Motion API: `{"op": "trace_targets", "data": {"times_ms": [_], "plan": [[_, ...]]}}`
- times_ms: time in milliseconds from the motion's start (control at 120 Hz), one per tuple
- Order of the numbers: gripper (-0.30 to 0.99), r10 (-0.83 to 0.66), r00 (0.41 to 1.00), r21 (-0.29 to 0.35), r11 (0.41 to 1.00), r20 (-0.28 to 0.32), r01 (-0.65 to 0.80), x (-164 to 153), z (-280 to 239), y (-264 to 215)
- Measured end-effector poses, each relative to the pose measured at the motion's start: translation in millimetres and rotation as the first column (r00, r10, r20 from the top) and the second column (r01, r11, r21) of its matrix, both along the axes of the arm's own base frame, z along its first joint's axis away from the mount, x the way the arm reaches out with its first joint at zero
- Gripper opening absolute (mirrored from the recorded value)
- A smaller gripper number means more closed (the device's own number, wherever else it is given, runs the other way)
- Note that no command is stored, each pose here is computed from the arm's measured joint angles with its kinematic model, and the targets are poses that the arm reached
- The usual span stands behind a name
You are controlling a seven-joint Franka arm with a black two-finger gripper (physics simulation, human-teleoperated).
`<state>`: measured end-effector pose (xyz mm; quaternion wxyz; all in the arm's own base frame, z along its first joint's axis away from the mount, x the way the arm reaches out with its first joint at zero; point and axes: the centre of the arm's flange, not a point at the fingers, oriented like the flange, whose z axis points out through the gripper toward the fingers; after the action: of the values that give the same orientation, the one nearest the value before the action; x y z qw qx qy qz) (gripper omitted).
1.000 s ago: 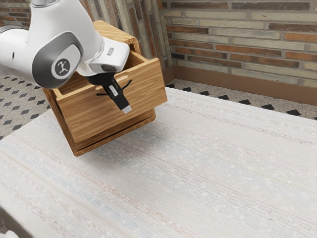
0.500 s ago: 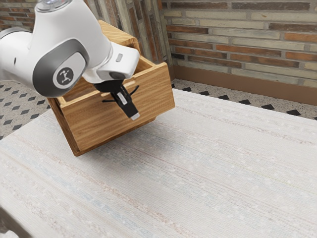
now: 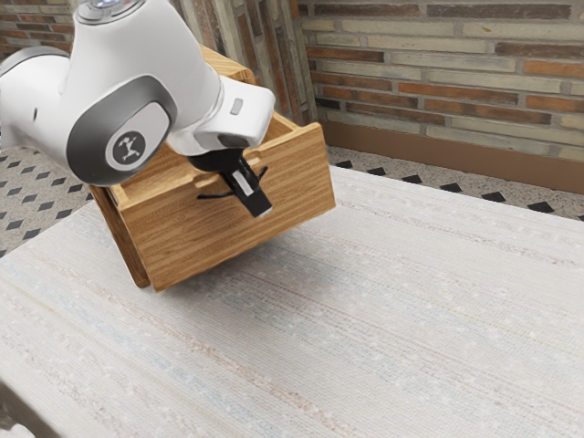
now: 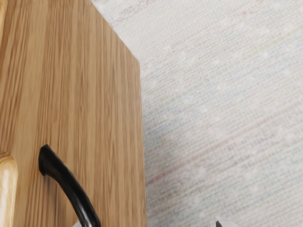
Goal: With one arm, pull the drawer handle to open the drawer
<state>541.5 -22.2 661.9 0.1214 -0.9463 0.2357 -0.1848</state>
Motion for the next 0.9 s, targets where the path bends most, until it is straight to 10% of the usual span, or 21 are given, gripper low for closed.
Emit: {"op": "trace_targets", "data": {"times_ms": [575,900], "plan": [[0.29,0.037,0.999,-0.019,0.999,0.009,-0.037,-3.6,5.3,8.6],[0.45,0.060,0.988,0.000,0.998,0.139,-0.061,-36.7,83.4,4.6]]}}
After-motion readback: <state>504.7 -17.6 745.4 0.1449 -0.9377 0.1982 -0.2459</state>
